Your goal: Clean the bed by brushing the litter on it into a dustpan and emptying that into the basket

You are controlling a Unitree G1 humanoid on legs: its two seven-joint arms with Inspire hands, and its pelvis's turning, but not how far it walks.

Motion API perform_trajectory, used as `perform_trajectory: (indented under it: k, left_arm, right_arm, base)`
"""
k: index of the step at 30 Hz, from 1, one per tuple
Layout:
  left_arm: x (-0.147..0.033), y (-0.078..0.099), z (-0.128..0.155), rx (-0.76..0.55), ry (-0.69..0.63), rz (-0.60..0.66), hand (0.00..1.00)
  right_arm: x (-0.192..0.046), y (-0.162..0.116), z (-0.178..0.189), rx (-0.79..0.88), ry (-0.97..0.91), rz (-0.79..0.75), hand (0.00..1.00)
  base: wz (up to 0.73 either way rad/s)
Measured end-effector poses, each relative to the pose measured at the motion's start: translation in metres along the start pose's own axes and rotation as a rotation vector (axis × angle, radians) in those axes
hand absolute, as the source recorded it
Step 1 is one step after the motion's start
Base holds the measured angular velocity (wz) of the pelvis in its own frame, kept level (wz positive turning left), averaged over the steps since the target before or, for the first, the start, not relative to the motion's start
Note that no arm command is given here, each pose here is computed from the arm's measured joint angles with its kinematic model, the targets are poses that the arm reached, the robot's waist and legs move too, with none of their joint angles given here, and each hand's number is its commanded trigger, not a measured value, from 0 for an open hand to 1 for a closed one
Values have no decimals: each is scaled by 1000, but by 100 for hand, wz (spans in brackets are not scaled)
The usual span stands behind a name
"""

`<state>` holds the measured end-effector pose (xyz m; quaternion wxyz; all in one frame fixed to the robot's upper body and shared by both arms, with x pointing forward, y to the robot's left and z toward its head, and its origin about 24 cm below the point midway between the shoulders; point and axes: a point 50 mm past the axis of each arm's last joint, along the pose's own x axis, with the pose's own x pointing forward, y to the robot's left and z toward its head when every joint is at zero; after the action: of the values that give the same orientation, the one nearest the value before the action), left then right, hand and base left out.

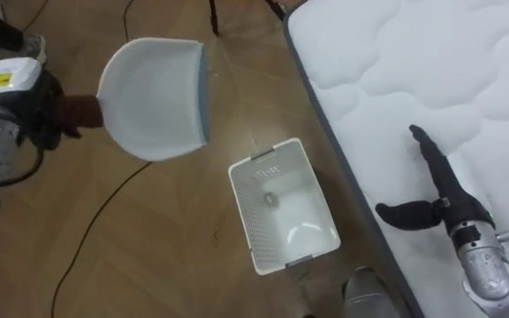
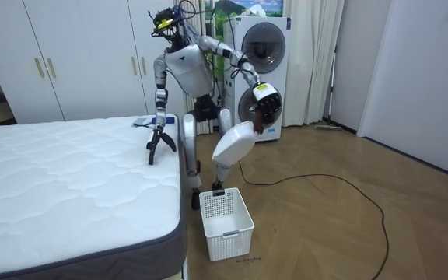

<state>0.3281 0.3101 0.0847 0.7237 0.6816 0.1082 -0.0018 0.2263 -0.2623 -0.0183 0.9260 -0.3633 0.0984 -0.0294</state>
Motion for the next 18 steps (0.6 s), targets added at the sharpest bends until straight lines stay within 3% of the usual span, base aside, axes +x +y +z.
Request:
perform_trajectory:
  k: [6,9,18]
  left_arm:
    - [-14,-19,11,-14,-99,-30,100]
    - [-22,-14,11,-55,-118,17,100]
    - [-41,-1,41,-241,-276,95,100]
  right_arm:
    - [-13,4,-18,-2,93,8,0]
    - [-13,2,-18,9,103,-12,0]
    - [-19,-3,-25,47,155,-99,0]
  base:
    - [-47]
    - [-66]
    - [-21]
